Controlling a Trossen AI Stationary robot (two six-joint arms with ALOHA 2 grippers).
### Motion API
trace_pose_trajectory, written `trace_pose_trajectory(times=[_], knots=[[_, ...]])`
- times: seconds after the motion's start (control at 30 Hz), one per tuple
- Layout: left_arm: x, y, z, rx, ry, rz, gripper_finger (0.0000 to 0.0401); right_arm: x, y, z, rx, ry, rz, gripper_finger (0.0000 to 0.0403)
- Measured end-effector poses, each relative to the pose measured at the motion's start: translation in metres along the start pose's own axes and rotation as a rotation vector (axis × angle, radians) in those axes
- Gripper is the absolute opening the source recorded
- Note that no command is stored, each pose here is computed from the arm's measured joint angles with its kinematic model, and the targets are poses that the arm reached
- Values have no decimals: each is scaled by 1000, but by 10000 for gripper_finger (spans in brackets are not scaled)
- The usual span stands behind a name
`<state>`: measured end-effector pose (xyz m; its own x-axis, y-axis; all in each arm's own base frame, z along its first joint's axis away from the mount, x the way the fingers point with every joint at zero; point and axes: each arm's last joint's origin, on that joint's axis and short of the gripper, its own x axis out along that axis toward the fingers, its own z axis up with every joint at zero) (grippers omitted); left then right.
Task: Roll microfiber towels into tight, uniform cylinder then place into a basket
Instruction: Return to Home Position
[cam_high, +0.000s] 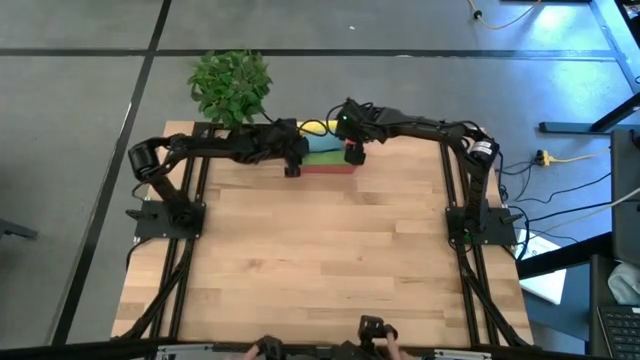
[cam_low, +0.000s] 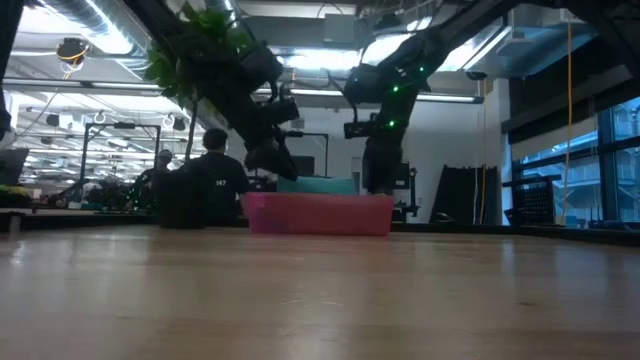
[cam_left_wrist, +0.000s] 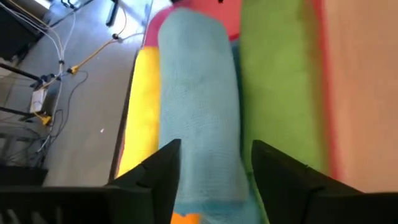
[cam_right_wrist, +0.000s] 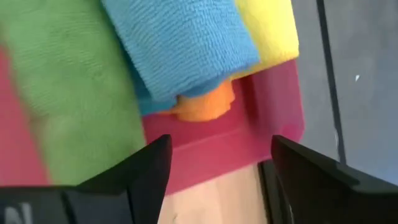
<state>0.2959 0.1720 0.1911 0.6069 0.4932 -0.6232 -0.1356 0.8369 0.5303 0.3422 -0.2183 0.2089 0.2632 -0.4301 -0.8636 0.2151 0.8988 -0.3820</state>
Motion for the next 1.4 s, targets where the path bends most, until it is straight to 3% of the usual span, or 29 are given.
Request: trace_pose_trajectory(times=[0.2, 0.33, 0.5, 0.63, 0.73, 0.87, 1.0, 1.23, 1.4], knots=[[-25, -4, 13, -40, -3, 10, 206, -31, -3, 1, 34, -43, -6, 252], [-53, -11, 25, -129, -12, 15, 209, -63, -1, 1, 64, -94, -12, 241], [-110, -34, 45, -247, -105, -101, 200, -119, 16, 2, 68, -220, 79, 214], [-168, -54, 61, -267, -274, -165, 181, -168, 35, -1, 50, -347, 136, 180], [-212, -67, 59, -280, -403, -188, 165, -200, 52, -12, 4, -458, 177, 155], [-256, -76, 38, -341, -536, -236, 151, -228, 71, -39, -75, -669, 317, 131], [-281, -78, 5, -385, -634, -245, 149, -236, 85, -74, -87, -896, 410, 118], [-288, -75, -53, -474, -757, -233, 149, -234, 94, -142, -6, -1138, 401, 116], [-276, -83, -86, -466, -812, -207, 149, -223, 101, -183, 30, -1268, 340, 116]])
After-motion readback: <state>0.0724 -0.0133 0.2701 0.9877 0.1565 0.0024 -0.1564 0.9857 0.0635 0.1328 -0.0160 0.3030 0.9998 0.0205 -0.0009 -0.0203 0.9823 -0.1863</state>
